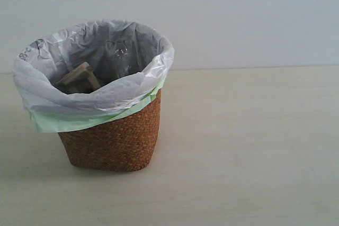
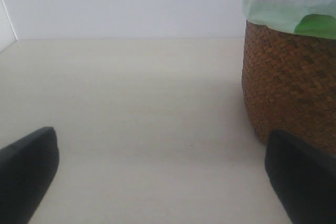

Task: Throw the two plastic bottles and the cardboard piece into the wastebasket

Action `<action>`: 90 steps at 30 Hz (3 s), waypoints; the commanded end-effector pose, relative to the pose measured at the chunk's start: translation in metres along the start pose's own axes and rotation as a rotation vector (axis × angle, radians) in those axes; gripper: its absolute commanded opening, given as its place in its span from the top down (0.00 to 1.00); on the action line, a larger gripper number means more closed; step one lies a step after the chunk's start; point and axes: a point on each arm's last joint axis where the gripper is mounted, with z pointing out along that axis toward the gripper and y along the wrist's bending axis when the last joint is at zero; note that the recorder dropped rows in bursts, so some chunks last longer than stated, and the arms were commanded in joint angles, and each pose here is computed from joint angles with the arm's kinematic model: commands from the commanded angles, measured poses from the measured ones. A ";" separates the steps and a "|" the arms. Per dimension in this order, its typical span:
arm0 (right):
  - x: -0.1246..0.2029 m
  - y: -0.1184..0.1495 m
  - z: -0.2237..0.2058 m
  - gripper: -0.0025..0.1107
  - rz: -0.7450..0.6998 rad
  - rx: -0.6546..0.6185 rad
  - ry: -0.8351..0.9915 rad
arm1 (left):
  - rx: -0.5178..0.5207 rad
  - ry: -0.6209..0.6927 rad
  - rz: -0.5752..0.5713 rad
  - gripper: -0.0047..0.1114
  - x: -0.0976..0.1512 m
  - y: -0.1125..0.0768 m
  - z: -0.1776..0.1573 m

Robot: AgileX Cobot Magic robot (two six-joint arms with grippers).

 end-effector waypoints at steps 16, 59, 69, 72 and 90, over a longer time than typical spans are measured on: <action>0.002 -0.001 -0.027 0.98 -0.001 0.040 -0.091 | 0.007 -0.015 -0.009 0.03 -0.002 0.000 -0.001; 0.208 -0.029 0.046 0.98 -0.001 0.422 -0.104 | 0.007 -0.015 -0.009 0.03 -0.002 0.000 -0.001; 0.221 -0.029 0.047 0.98 0.029 0.428 0.037 | 0.007 -0.015 -0.009 0.03 -0.002 0.000 -0.001; 0.221 -0.029 0.047 0.98 0.029 0.428 0.037 | 0.007 -0.015 -0.009 0.03 -0.002 0.000 -0.001; 0.233 -0.029 0.045 0.98 0.057 0.435 0.163 | 0.007 -0.015 -0.009 0.03 -0.002 0.000 -0.001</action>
